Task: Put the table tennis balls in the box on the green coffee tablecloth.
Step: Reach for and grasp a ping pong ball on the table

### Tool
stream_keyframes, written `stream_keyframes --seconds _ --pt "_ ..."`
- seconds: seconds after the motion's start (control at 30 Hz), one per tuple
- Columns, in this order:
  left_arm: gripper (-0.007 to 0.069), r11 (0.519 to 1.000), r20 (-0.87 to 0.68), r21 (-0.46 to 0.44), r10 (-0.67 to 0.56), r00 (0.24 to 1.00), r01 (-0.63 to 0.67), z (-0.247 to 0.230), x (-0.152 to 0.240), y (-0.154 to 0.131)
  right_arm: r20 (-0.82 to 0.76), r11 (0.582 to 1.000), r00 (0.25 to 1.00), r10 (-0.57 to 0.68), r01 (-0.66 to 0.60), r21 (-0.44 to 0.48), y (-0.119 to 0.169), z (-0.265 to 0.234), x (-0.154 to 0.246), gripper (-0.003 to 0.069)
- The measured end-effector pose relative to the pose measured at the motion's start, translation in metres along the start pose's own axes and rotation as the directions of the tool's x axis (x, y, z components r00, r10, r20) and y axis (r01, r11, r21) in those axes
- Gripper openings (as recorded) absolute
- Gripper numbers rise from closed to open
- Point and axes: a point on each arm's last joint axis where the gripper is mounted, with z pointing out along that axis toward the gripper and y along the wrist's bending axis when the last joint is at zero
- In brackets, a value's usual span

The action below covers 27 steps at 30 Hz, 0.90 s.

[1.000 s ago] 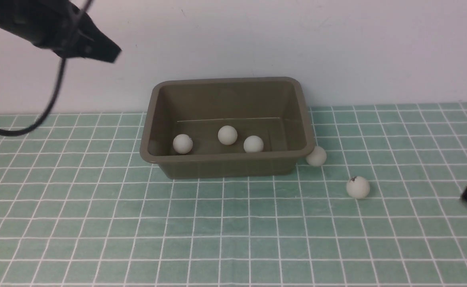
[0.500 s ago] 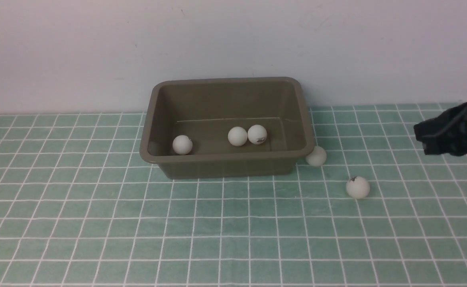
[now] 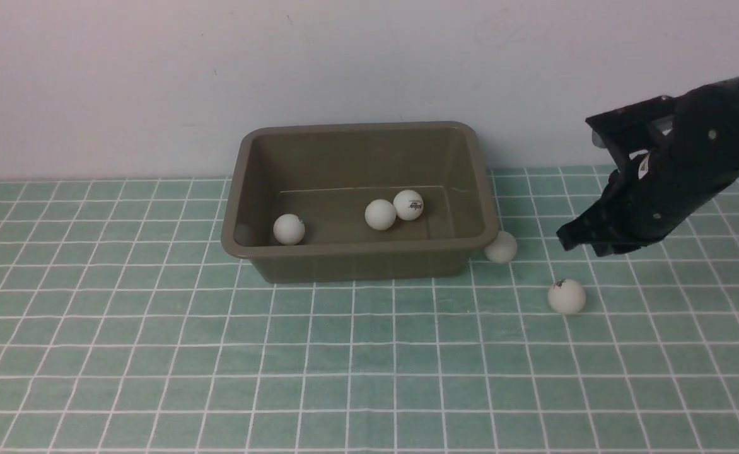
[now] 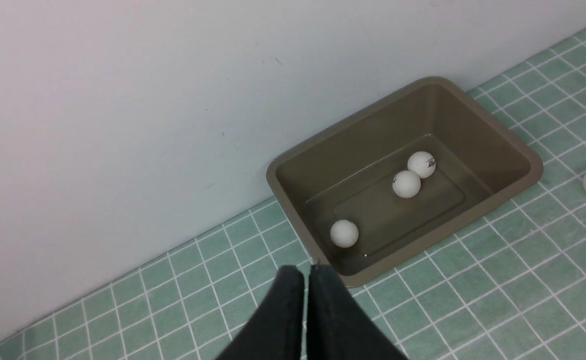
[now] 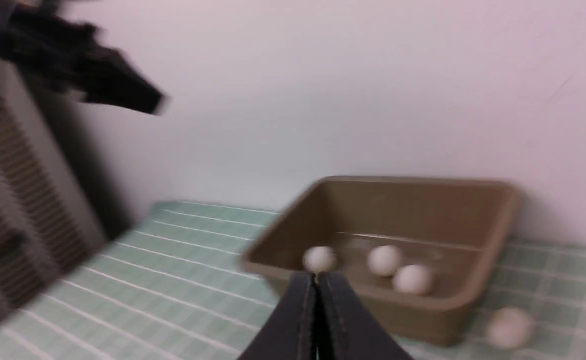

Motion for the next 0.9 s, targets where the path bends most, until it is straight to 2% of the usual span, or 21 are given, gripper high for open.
stream_keyframes --seconds 0.2,0.47,0.63,0.9 --pt "-0.0004 1.0 -0.006 0.003 -0.002 1.0 0.002 0.0 0.003 -0.001 0.009 0.997 0.997 0.072 -0.072 0.033 -0.002 -0.004 -0.006 -0.0001" --pt "-0.0004 0.995 -0.164 0.066 -0.058 0.985 0.07 0.04 0.035 0.0 -0.075 0.985 0.986 0.146 -0.152 -0.079 0.009 -0.006 -0.001 0.0104" --pt "-0.0004 0.989 -0.188 0.125 -0.052 0.981 0.076 0.051 0.043 -0.003 -0.08 0.981 0.986 0.143 -0.152 -0.12 0.012 -0.007 -0.001 0.0208" --pt "-0.0004 0.981 -0.155 0.18 -0.04 0.987 0.068 0.052 0.04 -0.008 -0.055 0.993 0.994 0.091 -0.095 -0.075 0.009 0.006 -0.004 0.0481"
